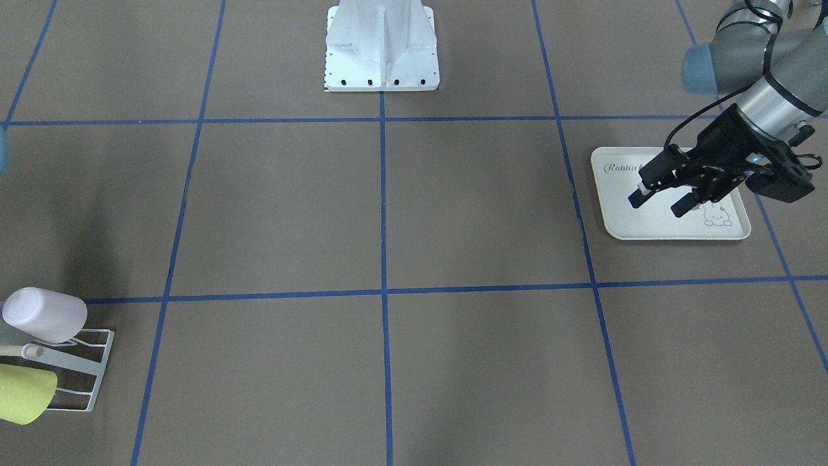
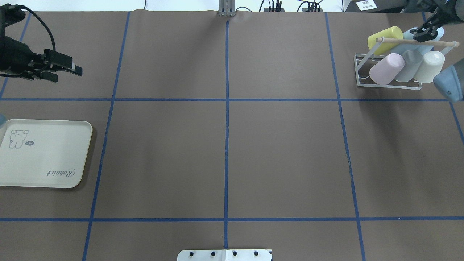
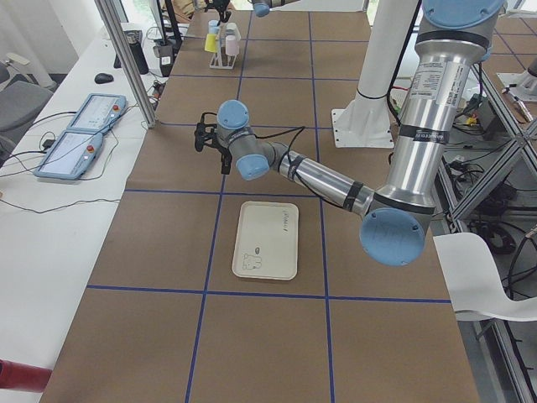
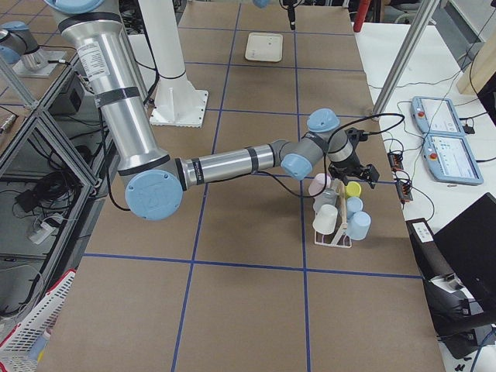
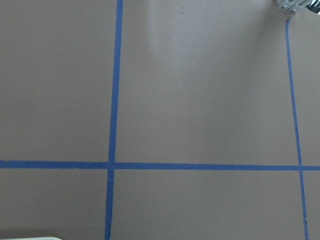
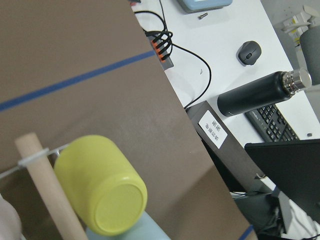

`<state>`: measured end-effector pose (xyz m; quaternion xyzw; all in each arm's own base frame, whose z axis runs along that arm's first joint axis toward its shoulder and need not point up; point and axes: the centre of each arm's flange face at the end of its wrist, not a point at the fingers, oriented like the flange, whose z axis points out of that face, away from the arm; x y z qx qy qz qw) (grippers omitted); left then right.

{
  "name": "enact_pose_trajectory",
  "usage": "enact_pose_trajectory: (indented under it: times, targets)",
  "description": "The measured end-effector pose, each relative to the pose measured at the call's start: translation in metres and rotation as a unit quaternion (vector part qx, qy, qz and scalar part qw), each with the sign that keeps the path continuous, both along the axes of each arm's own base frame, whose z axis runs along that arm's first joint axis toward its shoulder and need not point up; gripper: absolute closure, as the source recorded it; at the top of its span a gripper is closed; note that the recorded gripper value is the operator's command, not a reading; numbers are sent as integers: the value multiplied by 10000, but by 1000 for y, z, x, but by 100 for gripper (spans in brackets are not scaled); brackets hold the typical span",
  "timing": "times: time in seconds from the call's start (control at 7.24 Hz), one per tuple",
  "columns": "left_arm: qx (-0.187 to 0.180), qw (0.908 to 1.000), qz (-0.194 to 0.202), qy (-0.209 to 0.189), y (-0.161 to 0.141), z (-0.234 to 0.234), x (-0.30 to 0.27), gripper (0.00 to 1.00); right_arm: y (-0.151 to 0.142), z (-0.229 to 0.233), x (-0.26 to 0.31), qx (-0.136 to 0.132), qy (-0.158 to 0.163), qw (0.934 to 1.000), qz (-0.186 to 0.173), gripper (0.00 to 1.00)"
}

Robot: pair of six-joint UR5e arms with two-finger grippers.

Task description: Transfer IKEA cup to right arm and place on rack

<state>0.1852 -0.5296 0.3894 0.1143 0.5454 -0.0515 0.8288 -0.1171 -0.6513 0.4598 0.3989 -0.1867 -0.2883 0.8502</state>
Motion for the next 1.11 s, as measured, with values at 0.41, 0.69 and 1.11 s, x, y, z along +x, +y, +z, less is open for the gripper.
enact_pose_trajectory:
  times: [0.41, 0.69, 1.11]
  targets:
    - [484, 9953, 144, -829, -11, 48, -67, 0, 15, -42, 0, -1316, -1806, 9721, 715, 0]
    - [566, 9880, 337, -1398, 1, 103, -127, 0, 22, -53, -1, -2028, -2153, 9528, 682, 0]
    - [224, 9791, 673, -1907, 45, 188, -206, 0, 24, -48, 32, -2847, -2337, 9273, 661, 0]
